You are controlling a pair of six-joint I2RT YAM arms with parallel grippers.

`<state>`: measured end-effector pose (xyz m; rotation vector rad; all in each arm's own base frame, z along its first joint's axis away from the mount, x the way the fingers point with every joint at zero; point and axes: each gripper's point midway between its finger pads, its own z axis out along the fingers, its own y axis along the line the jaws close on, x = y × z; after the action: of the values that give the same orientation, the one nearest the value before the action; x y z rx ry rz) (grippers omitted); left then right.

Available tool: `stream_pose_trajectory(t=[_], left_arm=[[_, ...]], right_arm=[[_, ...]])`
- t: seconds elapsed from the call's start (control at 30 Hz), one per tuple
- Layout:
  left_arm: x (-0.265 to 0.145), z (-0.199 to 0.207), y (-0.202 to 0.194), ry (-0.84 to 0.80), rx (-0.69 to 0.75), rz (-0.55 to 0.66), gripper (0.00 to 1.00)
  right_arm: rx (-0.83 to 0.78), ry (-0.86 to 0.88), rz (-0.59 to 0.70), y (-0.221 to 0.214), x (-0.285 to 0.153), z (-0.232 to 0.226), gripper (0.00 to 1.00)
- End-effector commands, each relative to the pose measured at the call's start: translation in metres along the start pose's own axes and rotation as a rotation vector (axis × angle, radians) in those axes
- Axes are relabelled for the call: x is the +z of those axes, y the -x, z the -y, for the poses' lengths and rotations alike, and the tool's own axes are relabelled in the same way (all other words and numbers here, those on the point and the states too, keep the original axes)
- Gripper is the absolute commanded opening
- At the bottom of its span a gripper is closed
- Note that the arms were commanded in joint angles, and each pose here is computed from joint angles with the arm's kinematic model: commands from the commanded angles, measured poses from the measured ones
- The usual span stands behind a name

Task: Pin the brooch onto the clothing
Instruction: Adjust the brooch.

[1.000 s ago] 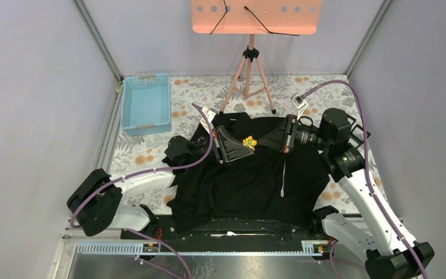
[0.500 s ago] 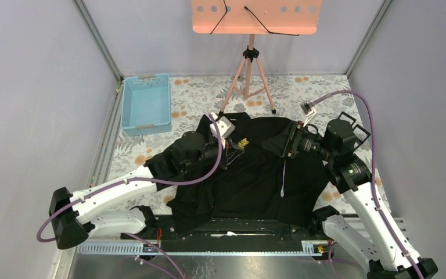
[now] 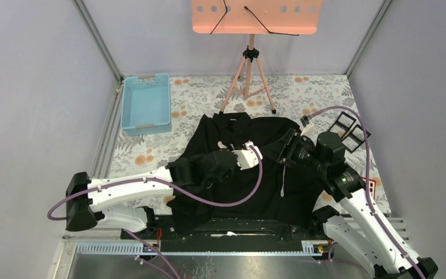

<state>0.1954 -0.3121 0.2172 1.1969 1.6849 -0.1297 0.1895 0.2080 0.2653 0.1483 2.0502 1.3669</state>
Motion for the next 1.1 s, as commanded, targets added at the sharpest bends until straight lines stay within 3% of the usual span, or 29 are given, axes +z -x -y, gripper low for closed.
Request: stream_pose_trajectory(t=[0.0, 0.47, 1.07], left_arm=[[-0.004, -0.021, 0.022, 0.095, 0.072, 0.033, 0.0], [0.008, 0.004, 0.03, 0.015, 0.076, 0.064, 0.0], [0.01, 0.012, 0.03, 0.151, 0.136, 0.05, 0.01]], right_arm=[[0.073, 0.015, 0.059, 0.003, 0.01, -0.003, 0.58], [0.114, 0.02, 0.006, -0.016, 0.054, -0.012, 0.5], [0.151, -0.083, 0.045, -0.021, 0.069, 0.017, 0.31]])
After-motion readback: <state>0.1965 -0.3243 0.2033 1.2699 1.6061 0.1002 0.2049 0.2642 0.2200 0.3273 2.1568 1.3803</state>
